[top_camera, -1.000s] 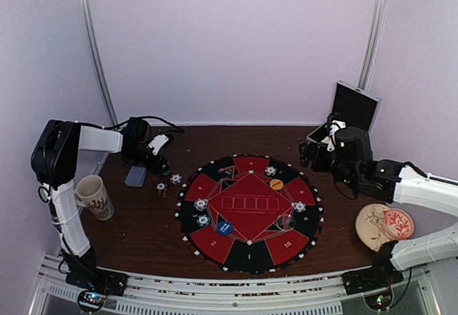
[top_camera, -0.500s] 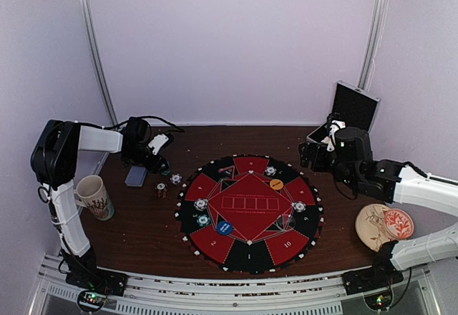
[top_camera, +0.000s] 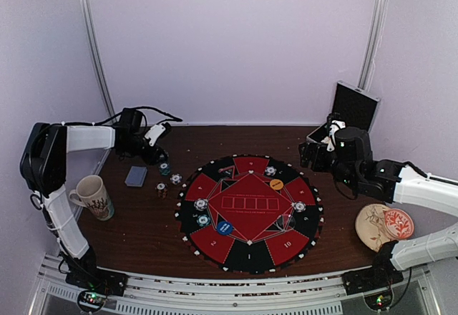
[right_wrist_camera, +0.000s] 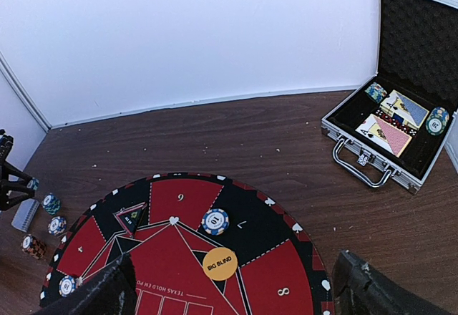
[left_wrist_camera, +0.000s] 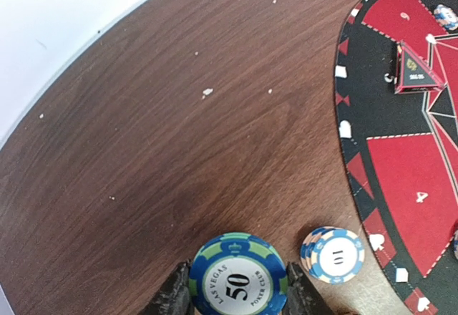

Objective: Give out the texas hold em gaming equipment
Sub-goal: Pick up the pile of poker chips from the pile of poker chips, then place the poker chips pile at the community card area, then pick up the pile of poker chips from the community card area.

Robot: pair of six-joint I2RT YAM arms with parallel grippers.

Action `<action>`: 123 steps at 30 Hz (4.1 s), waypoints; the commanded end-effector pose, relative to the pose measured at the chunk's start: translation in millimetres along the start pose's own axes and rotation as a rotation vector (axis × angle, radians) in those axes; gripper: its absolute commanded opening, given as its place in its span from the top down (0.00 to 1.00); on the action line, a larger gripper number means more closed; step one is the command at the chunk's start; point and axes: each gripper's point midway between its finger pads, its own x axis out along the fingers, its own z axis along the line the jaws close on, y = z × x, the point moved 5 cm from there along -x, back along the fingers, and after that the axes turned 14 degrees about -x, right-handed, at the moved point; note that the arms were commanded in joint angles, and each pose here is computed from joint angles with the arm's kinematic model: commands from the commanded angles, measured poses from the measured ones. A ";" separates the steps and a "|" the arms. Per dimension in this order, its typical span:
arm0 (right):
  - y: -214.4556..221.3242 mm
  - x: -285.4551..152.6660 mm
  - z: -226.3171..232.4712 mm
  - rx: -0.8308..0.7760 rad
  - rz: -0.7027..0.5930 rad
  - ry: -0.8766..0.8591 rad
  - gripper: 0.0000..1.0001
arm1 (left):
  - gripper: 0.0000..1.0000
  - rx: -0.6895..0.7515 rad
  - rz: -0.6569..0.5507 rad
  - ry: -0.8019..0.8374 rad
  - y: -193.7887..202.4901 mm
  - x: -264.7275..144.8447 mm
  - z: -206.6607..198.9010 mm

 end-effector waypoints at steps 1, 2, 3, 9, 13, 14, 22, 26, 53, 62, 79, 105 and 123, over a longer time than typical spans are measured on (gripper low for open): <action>-7.6 -1.6 1.2 0.009 -0.024 0.004 0.04 | 0.83 0.068 -0.075 0.055 -30.4 -19.0 -22.8; -7.5 -1.6 1.1 0.008 -0.024 0.005 0.04 | 0.83 0.084 -0.081 0.064 -34.4 -20.0 -29.6; -7.1 -1.3 1.2 0.007 -0.022 0.006 0.03 | 0.83 0.101 -0.086 0.075 -37.9 -20.6 -37.5; -6.2 1.0 2.9 0.004 -0.016 0.002 0.03 | 0.83 0.233 -0.100 0.180 -49.1 -16.6 -103.5; -5.8 1.4 3.6 0.005 -0.013 0.000 0.04 | 0.83 0.319 -0.071 0.241 -45.0 -4.5 -154.0; -6.0 1.0 3.1 0.005 -0.015 0.001 0.04 | 0.83 0.331 -0.065 0.263 -44.6 -0.9 -165.8; -9.3 -3.3 0.6 0.013 -0.029 0.003 0.03 | 0.83 0.374 -0.061 0.427 -54.5 19.3 -249.3; -9.3 -4.3 0.2 0.014 -0.030 0.001 0.04 | 0.83 0.420 -0.043 0.459 -49.9 37.8 -285.4; -12.1 -7.7 -1.0 0.017 -0.041 0.000 0.04 | 0.54 0.546 0.149 0.507 34.0 96.3 -347.8; -12.2 -6.5 0.9 0.007 -0.037 -0.008 0.03 | 0.02 0.562 0.094 0.479 13.0 69.0 -343.6; 41.2 35.7 107.3 -0.267 0.226 -0.322 0.03 | 0.02 0.315 -0.158 0.265 -56.7 -59.2 -177.7; 158.5 71.1 166.4 -0.483 0.584 -0.418 0.12 | 0.02 0.263 -0.446 0.095 -13.8 -124.4 -106.8; 177.4 77.4 152.5 -0.473 0.628 -0.388 0.16 | 0.02 0.261 -0.446 0.095 -9.0 -119.1 -106.4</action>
